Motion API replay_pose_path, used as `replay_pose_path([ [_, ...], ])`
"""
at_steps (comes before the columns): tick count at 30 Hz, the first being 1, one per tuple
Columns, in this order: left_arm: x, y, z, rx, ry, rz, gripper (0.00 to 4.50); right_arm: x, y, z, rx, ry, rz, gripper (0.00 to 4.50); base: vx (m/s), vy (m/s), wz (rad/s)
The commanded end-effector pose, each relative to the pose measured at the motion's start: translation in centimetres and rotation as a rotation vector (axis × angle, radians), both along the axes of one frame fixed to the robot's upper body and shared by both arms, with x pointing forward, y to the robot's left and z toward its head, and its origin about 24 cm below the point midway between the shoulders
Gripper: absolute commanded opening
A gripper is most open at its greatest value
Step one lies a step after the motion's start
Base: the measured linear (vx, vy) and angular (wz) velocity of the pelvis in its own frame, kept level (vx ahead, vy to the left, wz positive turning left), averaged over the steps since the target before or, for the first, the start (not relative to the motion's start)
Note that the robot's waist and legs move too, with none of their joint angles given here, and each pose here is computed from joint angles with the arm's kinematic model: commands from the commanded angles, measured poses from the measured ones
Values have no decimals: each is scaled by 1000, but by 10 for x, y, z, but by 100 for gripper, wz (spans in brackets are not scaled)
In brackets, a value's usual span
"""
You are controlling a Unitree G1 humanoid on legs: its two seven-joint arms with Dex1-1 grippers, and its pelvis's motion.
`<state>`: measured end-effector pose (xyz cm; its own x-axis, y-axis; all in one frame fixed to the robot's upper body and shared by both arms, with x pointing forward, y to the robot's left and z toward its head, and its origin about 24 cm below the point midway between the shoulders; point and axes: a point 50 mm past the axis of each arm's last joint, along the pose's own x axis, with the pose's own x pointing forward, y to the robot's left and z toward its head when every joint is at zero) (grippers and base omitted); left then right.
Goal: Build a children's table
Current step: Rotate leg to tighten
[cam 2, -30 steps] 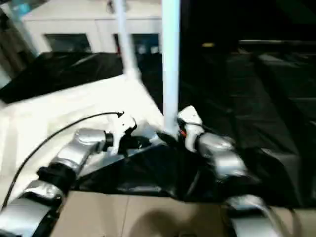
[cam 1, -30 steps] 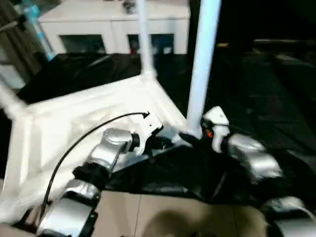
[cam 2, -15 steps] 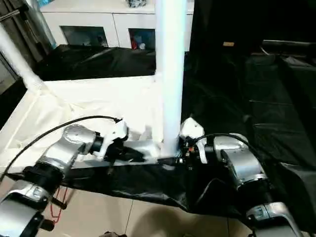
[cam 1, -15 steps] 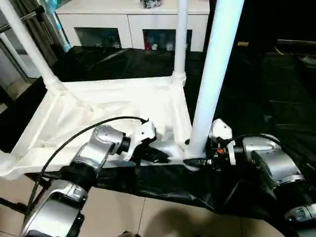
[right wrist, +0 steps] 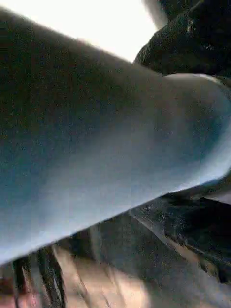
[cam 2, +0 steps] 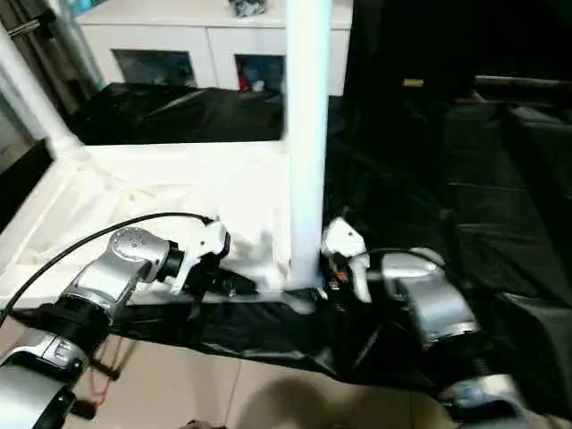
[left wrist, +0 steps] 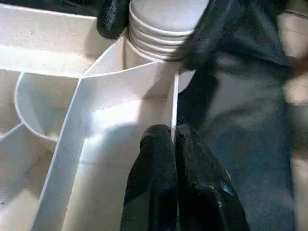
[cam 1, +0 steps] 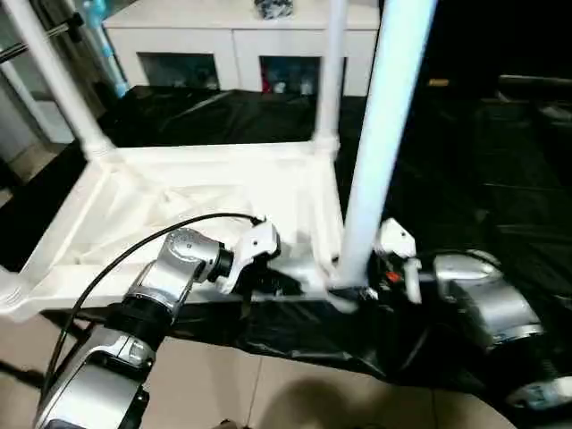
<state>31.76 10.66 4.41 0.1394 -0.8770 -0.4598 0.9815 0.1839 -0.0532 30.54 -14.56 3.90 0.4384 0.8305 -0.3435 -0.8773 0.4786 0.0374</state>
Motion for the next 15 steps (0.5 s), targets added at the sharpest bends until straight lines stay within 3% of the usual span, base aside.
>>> replay_pose_path([
  [1,4,-17,10,-58,-36,6,0,-4,7,-22,-68,67,-55,274,0,0,0],
  [2,8,-25,8,-59,-56,70,0,2,11,-28,-60,79,-167,273,0,0,0],
  [5,12,-33,7,-57,-67,145,0,8,19,-32,-37,98,-273,272,0,0,0],
  [7,17,-46,6,-60,-80,236,0,14,34,-38,-46,108,-383,272,0,0,0],
  [11,18,-56,7,-71,-90,274,0,19,48,-39,-66,83,-424,272,0,0,0],
  [12,17,-60,9,-83,-99,257,0,21,58,-34,-9,80,-402,327,0,0,0],
  [15,13,-59,11,-99,-101,186,0,24,61,-24,51,88,-344,341,0,0,0],
])
